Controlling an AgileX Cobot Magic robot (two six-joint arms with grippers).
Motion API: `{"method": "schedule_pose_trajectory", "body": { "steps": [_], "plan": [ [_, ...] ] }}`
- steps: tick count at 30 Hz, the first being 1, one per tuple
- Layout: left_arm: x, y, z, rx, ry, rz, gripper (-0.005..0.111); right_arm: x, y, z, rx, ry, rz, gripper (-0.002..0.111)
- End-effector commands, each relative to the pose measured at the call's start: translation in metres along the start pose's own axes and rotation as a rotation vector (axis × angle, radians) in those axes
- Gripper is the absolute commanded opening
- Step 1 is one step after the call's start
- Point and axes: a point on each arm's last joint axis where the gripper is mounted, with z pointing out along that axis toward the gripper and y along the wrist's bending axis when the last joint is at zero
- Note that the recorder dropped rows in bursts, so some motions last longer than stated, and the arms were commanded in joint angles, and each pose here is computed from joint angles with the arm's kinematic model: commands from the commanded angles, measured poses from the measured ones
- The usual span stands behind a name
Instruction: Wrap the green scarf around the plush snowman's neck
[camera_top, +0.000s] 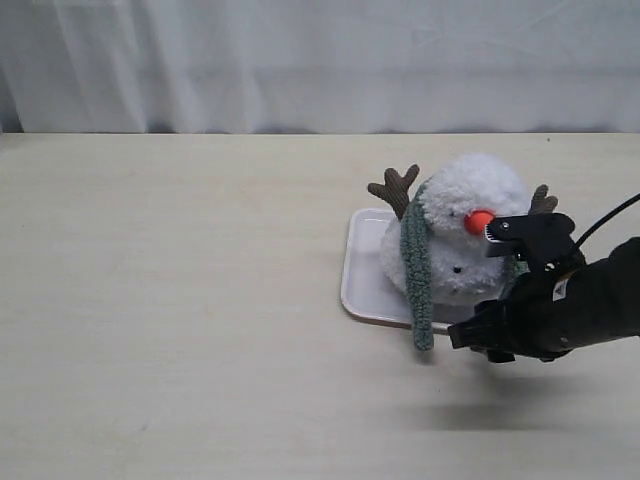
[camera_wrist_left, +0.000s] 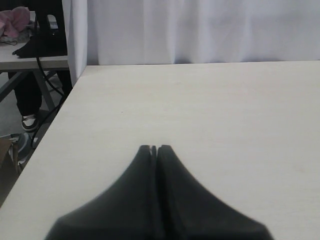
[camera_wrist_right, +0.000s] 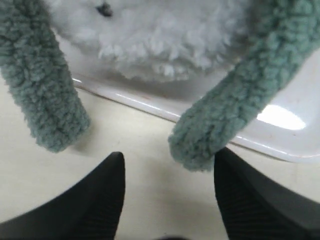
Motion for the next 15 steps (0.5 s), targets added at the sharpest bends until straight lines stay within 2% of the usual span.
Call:
{"method": "schedule_pose_trajectory", "body": {
  "steps": [1, 6, 12, 15],
  "plan": [
    [-0.001, -0.001, 0.000, 0.009, -0.013, -0.007, 0.000, -0.005, 0.002, -0.015, -0.003, 0.047, -0.012, 0.054],
    [-0.001, -0.001, 0.000, 0.009, -0.013, -0.007, 0.000, -0.009, 0.003, -0.037, -0.009, 0.032, -0.014, 0.054],
    [-0.001, -0.001, 0.000, 0.009, -0.013, -0.007, 0.000, -0.014, 0.007, -0.074, -0.050, -0.099, 0.021, 0.054],
    [-0.001, -0.001, 0.000, 0.009, -0.013, -0.007, 0.000, -0.013, 0.020, -0.089, -0.102, -0.157, -0.053, 0.054]
  ]
}}
